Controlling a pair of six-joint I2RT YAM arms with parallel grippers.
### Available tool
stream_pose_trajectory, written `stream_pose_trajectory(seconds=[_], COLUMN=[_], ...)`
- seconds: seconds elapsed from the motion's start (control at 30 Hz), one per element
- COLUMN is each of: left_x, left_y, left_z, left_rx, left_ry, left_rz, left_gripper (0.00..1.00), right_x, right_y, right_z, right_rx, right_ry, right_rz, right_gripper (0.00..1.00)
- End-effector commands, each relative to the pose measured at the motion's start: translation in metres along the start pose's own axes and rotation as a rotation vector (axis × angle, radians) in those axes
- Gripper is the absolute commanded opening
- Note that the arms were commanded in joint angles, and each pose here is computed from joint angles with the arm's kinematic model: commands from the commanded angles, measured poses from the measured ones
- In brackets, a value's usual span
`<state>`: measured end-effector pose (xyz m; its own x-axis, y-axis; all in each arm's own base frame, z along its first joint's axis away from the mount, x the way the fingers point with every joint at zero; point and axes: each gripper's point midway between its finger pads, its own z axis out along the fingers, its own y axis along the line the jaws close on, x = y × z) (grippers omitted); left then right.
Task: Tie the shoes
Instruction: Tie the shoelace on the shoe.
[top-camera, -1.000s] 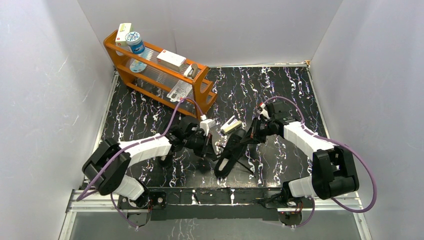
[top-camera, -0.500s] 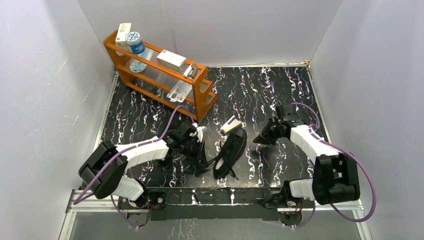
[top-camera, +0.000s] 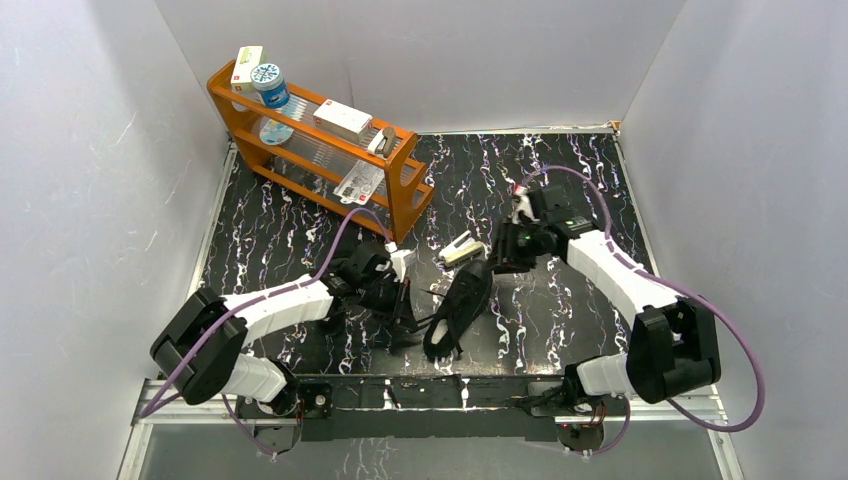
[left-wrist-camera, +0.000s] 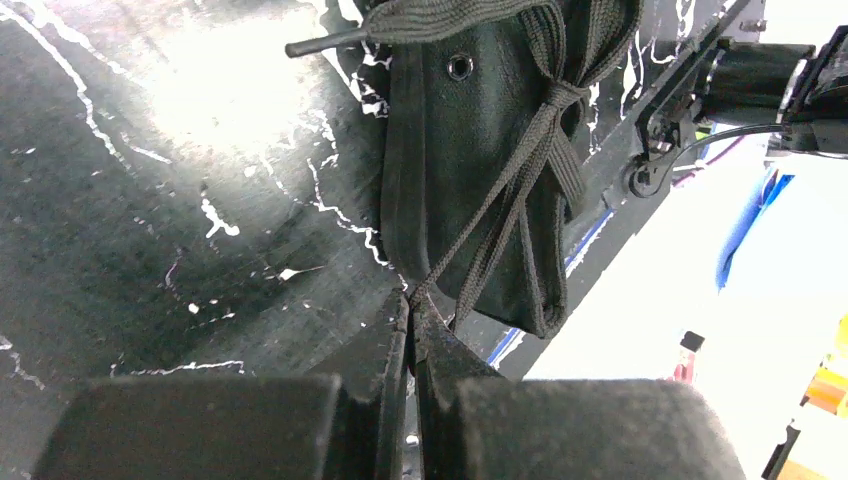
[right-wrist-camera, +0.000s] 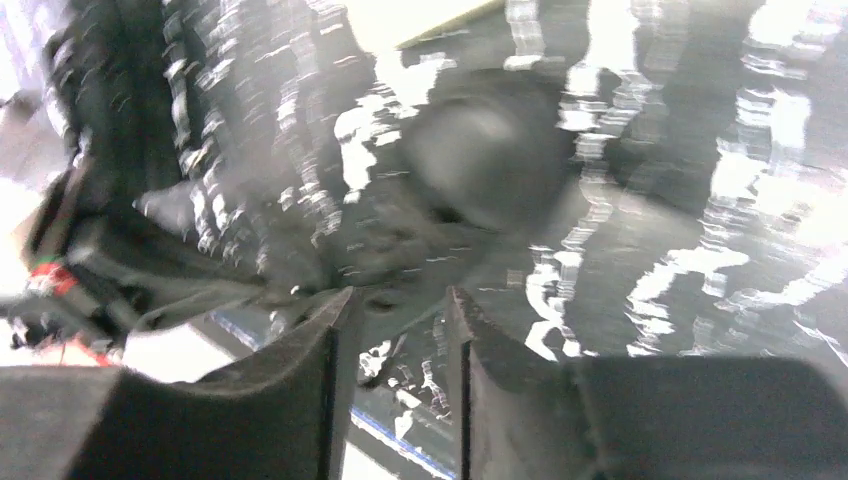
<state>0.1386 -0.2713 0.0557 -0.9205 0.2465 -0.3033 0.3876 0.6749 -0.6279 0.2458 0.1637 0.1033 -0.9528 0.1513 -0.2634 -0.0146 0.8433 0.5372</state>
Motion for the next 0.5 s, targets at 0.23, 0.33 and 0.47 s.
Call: stream_pose_trajectory(seconds=[0.23, 0.33, 0.47], left_x=[0.006, 0.006, 0.005], left_y=[-0.016, -0.017, -0.020], left_z=[0.002, 0.002, 0.001], left_rx=[0.097, 0.107, 0.120], left_ry=[0.063, 0.064, 0.059], left_rz=[0.017, 0.015, 0.018], left_gripper=[0.00, 0.00, 0.00], right_x=[0.055, 0.062, 0.065], right_y=[0.058, 0.060, 0.058], right_z=[0.019, 0.031, 0.041], right_rx=[-0.180, -0.150, -0.115], right_ry=[0.234, 0.257, 0.277], right_rz=[-0.055, -0.055, -0.004], right_gripper=[0.74, 0.76, 0.74])
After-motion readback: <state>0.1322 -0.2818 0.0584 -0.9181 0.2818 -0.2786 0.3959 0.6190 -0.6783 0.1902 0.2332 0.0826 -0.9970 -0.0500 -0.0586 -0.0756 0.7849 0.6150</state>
